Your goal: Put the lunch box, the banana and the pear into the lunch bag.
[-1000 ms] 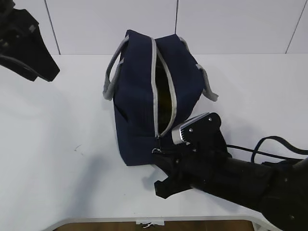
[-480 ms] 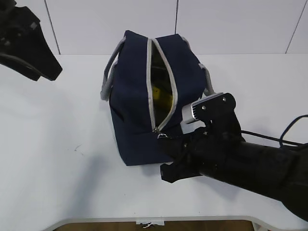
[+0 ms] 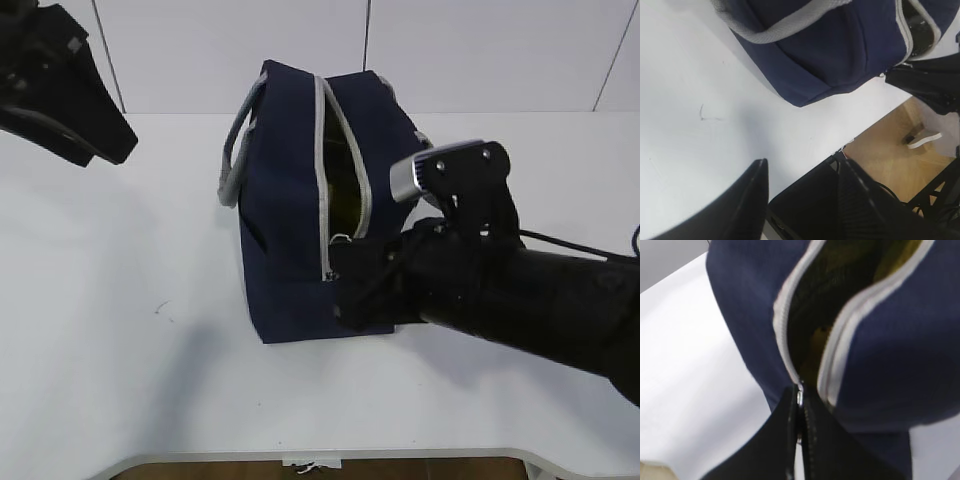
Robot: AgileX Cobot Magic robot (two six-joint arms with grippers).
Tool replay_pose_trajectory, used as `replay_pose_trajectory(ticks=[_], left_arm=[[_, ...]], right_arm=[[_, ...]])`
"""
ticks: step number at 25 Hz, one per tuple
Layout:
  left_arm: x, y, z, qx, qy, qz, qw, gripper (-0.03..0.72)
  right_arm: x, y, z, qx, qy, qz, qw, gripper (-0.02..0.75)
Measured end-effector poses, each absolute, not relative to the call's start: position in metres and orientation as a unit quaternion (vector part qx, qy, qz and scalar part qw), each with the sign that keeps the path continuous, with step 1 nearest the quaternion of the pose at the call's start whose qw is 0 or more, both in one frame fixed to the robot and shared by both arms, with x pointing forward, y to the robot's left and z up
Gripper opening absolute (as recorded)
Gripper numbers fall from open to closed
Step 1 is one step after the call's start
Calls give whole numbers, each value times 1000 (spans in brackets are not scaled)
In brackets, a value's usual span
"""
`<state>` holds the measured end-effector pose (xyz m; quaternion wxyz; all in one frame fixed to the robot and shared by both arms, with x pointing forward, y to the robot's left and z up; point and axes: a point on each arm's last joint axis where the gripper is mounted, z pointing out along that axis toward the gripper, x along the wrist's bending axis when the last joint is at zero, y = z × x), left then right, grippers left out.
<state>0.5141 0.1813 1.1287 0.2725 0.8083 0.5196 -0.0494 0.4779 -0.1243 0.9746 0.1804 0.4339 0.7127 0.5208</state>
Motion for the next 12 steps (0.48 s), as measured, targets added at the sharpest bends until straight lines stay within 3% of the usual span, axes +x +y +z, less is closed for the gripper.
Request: replay_pose_trajectory(ticks=[12], left_arm=[[514, 181, 1129, 808, 520, -51, 274, 349]], right_arm=[[514, -106, 1042, 450, 705, 510, 202, 1]])
